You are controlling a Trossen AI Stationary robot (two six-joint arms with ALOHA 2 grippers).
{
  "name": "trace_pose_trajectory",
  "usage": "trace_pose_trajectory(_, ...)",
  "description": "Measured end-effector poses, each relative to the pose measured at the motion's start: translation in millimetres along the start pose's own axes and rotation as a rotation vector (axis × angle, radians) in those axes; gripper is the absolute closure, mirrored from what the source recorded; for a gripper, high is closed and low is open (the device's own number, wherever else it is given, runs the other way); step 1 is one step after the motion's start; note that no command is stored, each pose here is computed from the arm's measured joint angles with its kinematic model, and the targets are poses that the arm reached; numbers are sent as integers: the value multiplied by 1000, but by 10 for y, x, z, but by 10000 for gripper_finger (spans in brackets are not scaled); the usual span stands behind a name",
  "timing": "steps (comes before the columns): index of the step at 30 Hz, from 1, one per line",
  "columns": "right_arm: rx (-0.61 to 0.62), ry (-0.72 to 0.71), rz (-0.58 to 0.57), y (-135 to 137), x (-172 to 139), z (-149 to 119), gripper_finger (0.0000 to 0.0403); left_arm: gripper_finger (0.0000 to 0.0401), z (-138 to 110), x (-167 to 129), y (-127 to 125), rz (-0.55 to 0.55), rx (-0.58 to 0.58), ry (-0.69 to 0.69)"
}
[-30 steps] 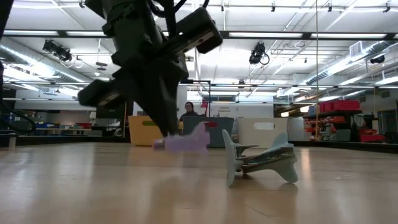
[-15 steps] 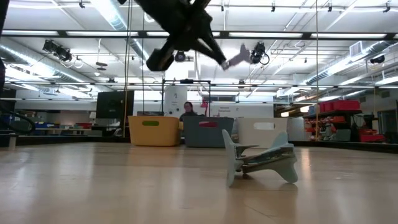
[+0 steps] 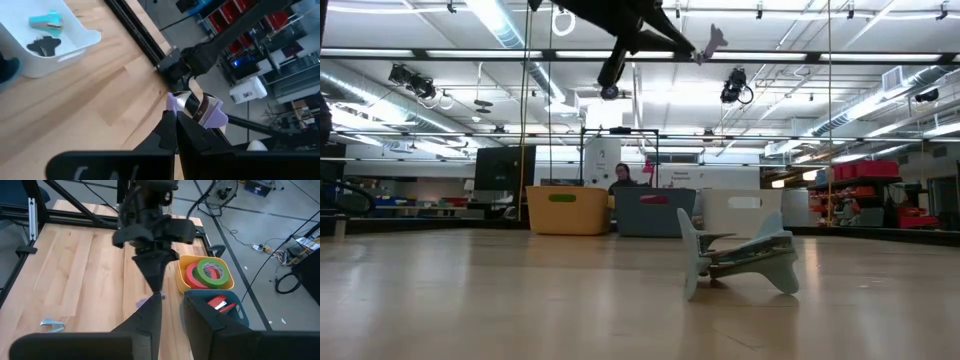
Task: Pick and place Stapler, Stapler remover, tape
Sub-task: Put the purple staple remover into the white bin
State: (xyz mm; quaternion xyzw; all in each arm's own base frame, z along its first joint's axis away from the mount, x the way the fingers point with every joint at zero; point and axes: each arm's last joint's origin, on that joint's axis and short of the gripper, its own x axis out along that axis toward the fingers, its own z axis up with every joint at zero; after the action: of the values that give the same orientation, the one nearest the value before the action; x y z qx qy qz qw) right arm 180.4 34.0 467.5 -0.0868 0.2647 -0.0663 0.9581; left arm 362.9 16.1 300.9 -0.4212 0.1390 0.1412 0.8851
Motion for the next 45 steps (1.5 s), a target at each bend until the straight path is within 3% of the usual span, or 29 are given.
trace_pose_trajectory(10, 33, -36, 0, 4, 11, 41, 321, 396, 256, -3, 116, -56, 32, -38)
trace_pose_trajectory(18, 50, -96, -1, 15, 40, 116, 321, 397, 612, -70, 38, -282, 180, -253)
trace_pose_trajectory(25, 116, -119, -73, -40, 81, 151, 316, 397, 802, -166, -21, -426, 319, -395)
trace_pose_trajectory(35, 159, -93, -95, -69, 214, 166, 258, 397, 861, -239, -90, -530, 488, -476)
trace_pose_trajectory(45, 87, -123, -129, -36, 515, 288, 184, 398, 863, -248, -101, -549, 505, -476)
